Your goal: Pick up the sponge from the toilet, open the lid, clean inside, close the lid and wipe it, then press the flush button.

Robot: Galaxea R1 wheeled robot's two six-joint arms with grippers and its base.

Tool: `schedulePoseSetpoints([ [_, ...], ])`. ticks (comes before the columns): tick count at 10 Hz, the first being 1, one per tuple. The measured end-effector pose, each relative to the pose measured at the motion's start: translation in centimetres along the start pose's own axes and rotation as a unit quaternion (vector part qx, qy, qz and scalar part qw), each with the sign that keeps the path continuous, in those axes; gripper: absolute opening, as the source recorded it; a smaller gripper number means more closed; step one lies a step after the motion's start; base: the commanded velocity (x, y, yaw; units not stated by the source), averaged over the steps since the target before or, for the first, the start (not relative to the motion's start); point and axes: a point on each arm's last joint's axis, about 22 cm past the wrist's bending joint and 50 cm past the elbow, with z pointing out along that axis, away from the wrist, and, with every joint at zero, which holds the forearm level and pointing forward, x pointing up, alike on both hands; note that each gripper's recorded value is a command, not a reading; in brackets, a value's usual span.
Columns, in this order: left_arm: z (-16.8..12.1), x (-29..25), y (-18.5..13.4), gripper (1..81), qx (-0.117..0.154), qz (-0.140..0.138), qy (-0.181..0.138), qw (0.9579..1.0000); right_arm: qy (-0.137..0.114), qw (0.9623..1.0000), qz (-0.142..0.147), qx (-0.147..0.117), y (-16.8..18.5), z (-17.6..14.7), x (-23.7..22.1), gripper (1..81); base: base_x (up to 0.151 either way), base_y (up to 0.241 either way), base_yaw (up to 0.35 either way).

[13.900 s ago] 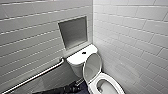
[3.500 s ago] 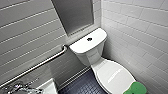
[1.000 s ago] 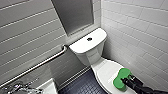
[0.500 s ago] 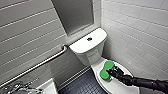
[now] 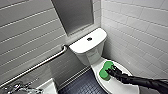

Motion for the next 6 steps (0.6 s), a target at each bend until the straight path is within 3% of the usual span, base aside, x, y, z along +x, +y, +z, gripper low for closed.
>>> schedulePoseSetpoints([
  [1,-0.1,-0.6,-0.2,81.1,0.001,-0.002,-0.003,1.0000,0.009,0.9998,0.002,-0.015,1.4,0.5,1.1,1.0,0.000,0.000,0.000],
  [6,0.1,-0.7,0.4,81.1,-0.003,-0.002,-0.004,1.0000,0.010,0.9994,0.011,-0.030,3.3,1.3,1.0,1.0,0.000,0.000,0.000],
])
